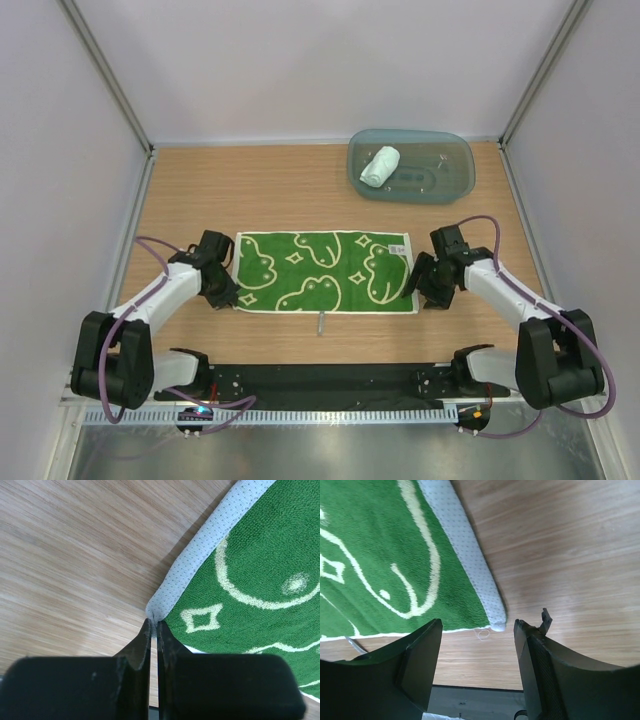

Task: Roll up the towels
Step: Flatten the towel

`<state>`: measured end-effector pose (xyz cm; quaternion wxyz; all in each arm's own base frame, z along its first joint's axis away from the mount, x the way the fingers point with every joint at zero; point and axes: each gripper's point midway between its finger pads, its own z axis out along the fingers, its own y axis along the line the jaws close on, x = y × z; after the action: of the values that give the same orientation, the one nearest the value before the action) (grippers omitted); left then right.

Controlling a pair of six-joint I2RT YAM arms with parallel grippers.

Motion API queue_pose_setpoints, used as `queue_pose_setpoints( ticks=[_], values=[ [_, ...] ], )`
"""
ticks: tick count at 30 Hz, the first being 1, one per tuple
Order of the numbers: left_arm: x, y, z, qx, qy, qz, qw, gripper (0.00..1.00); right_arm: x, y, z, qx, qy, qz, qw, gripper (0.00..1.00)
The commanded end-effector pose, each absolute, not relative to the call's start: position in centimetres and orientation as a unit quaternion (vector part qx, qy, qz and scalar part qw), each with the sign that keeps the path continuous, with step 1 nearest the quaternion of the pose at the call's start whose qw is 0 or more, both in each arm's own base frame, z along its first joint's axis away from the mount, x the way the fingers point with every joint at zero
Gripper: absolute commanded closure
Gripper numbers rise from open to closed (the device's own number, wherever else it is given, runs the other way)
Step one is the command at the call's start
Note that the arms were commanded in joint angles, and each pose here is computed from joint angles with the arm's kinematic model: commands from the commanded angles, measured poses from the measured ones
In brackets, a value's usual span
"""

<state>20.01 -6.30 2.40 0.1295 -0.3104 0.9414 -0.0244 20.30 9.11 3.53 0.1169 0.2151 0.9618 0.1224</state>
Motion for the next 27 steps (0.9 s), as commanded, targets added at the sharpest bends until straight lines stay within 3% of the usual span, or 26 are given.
queue_pose_setpoints(
  ticks=[1,8,17,27],
  values=[
    [20.7,-6.3,3.4,-0.302,0.942,-0.027,0.145,1.0,19.8,8.4,3.7,0.235,0.957,0.109,0.13,0.34],
    [21.0,-6.6,3.5,-0.299,0.942,-0.036,0.146,1.0,18.8,8.4,2.3,0.245,0.957,0.107,0.115,0.41],
    [20.9,-6.6,3.6,-0.296,0.943,-0.036,0.148,1.0,19.4,8.4,1.2,0.243,0.959,0.1,0.107,0.56],
    [21.2,-6.9,4.3,-0.296,0.942,-0.047,0.151,1.0,19.4,8.8,1.4,0.236,0.959,0.112,0.109,0.99]
  ],
)
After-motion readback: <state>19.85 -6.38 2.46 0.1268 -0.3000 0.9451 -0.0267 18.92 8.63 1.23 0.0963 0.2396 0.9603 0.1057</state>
